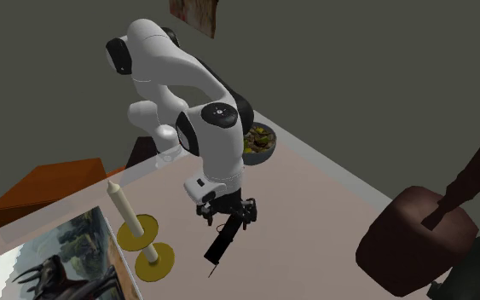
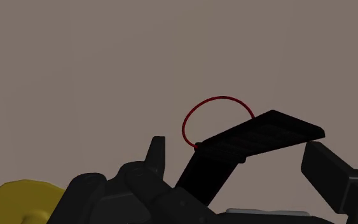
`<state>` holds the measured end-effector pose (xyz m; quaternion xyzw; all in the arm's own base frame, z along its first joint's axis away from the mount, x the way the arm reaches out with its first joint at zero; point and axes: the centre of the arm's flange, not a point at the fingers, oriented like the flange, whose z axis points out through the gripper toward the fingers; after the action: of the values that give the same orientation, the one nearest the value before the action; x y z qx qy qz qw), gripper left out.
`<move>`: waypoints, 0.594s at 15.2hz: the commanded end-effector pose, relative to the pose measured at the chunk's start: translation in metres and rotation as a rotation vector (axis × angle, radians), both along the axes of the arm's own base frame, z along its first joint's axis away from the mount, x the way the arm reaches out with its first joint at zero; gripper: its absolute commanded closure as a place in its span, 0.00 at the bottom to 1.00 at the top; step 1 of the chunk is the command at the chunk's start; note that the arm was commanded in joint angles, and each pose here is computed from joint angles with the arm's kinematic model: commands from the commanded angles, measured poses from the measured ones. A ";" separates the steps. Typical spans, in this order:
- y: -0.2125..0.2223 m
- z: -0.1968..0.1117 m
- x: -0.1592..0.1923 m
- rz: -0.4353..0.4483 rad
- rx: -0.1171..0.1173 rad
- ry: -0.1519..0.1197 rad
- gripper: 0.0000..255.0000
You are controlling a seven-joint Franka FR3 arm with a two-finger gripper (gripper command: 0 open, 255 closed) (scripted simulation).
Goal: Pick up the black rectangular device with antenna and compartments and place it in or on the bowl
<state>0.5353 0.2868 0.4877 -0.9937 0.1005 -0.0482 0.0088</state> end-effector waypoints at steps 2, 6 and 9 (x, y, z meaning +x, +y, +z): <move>0.000 0.000 0.000 0.000 0.000 0.000 1.00; 0.000 0.000 0.000 0.000 0.000 0.000 1.00; -0.001 -0.001 0.000 0.000 0.000 0.000 1.00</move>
<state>0.5347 0.2871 0.4914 -0.9935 0.1000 -0.0526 0.0112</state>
